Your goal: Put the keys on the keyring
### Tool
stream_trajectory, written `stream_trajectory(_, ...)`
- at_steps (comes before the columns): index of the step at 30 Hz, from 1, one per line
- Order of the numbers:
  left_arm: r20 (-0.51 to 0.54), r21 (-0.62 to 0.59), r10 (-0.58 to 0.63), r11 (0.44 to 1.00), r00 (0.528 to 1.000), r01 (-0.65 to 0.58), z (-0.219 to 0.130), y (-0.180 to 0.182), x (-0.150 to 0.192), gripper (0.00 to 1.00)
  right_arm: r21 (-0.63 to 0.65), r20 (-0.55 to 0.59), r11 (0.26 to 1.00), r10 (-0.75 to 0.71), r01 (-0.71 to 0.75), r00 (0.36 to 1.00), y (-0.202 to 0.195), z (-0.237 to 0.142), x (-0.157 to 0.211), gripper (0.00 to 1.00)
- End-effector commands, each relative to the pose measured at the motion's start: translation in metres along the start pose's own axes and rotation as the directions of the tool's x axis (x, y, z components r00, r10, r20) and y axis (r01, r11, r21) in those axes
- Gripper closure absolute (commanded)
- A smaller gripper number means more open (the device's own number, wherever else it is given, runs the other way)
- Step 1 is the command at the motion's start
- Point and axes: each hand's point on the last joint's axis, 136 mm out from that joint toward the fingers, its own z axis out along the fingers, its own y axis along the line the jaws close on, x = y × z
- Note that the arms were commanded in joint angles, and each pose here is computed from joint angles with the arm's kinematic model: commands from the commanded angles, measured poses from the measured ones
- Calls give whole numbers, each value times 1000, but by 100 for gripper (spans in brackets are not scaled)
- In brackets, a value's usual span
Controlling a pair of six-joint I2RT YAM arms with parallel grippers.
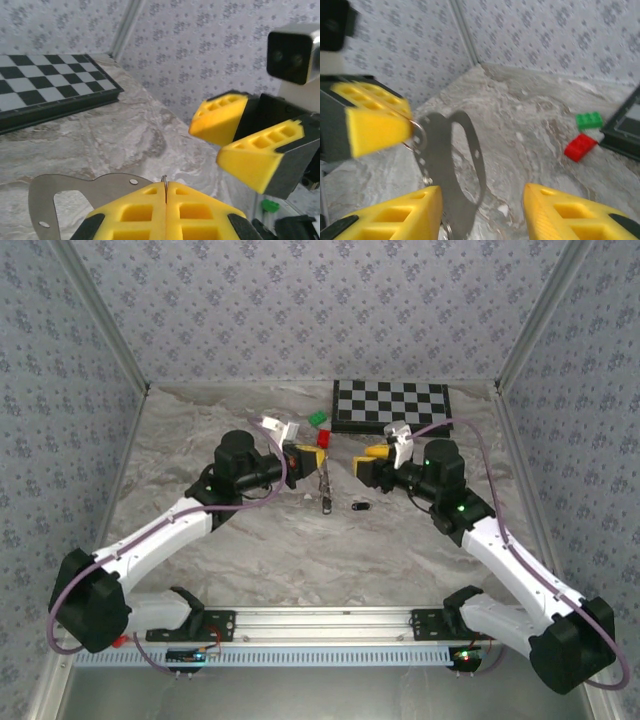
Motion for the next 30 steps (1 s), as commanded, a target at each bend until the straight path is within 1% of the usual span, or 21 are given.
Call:
stream_trajectory(1,72,-97,105,990,992,-98,-12,0,-16,100,73,-79,996,56,-51,995,-17,3,26,54)
stream_trajectory(5,68,-113,165,981,984,-157,-14,-3,-13,100,53,-90,997,56,-51,994,-15,6,35,54)
stream_trajectory(9,72,-105,194,977,978,-186,-15,-7,-13,100,45,-70,999,32,-29,997,-13,5,31,54)
stream_trajectory(13,76,-103,212,974,974,-204,-16,-8,-12,100,30,-56,999,18,-16,998,-11,6,27,55)
stream_trajectory(17,68,-80,206,976,976,-201,-15,-12,-9,100,-12,-36,1000,-17,16,999,-1,8,21,55)
stream_trajectory(19,65,-74,204,977,977,-200,-15,-13,-9,100,-7,-30,1000,-30,30,999,0,8,18,54)
stream_trajectory(21,63,-77,209,976,976,-204,-15,-12,-9,100,18,-32,999,-33,34,999,-4,8,19,54)
stream_trajectory(23,60,-85,217,974,974,-212,-16,-11,-8,100,79,-62,997,-18,23,998,-15,9,24,52)
stream_trajectory(26,47,-104,244,966,969,-238,-17,-7,-3,100,208,-146,978,39,-8,988,-39,8,42,52)
stream_trajectory(28,42,-115,258,961,965,-252,-20,-5,0,100,243,-205,969,81,-29,975,-48,8,58,52)
stream_trajectory(30,34,-127,274,955,961,-268,-22,-4,4,100,283,-278,957,148,-66,949,-57,7,82,52)
